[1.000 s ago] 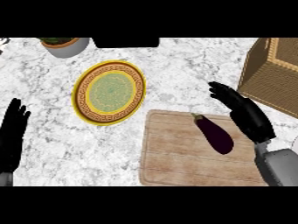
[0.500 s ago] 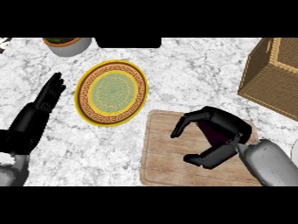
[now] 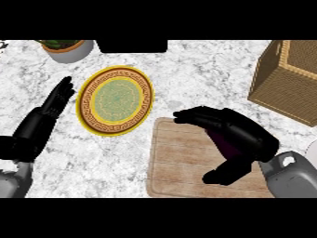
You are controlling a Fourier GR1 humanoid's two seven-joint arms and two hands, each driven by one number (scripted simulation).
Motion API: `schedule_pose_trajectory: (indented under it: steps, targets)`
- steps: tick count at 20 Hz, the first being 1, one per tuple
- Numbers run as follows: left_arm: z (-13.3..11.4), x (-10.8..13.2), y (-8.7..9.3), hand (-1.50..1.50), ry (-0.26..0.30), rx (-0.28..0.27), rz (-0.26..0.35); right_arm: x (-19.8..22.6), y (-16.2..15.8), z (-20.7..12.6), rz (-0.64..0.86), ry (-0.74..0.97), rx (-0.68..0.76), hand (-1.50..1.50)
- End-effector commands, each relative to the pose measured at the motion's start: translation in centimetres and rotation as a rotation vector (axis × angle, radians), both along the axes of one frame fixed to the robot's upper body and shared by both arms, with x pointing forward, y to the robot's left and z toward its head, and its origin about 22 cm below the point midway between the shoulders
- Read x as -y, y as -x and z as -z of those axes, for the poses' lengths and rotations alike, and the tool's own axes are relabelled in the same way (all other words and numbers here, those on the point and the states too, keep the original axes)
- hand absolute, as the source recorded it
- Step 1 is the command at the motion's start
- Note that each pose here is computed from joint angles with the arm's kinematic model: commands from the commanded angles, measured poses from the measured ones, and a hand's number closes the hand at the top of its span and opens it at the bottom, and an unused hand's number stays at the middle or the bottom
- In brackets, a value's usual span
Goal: Pick the eggplant from the cutting board and place it in the basket
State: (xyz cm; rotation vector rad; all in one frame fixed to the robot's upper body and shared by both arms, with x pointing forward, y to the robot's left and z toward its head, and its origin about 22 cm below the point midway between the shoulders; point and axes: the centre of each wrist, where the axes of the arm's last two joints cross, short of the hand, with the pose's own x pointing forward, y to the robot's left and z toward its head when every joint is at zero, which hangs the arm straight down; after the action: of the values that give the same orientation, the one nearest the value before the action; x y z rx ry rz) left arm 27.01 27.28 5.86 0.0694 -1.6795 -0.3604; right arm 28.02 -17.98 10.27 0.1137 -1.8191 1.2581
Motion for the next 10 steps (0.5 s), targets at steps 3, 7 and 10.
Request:
schedule_pose_trajectory:
  steps: [3,7,10]
  targets:
    - [0.7,0.3,-0.1,0.0,0.0,-0.008,0.026,0.5,-1.2,-8.4,0.165,0.32,0.273,-1.5]
    - [0.1,1.1,-0.2,0.0,-0.004,0.004,0.036,0.9,-1.6,-10.9,0.095,0.651,0.196,-1.5]
    - [-0.3,0.6,-0.3,0.0,0.0,0.012,0.028,2.3,-2.3,-13.7,0.03,0.731,0.095,-1.5]
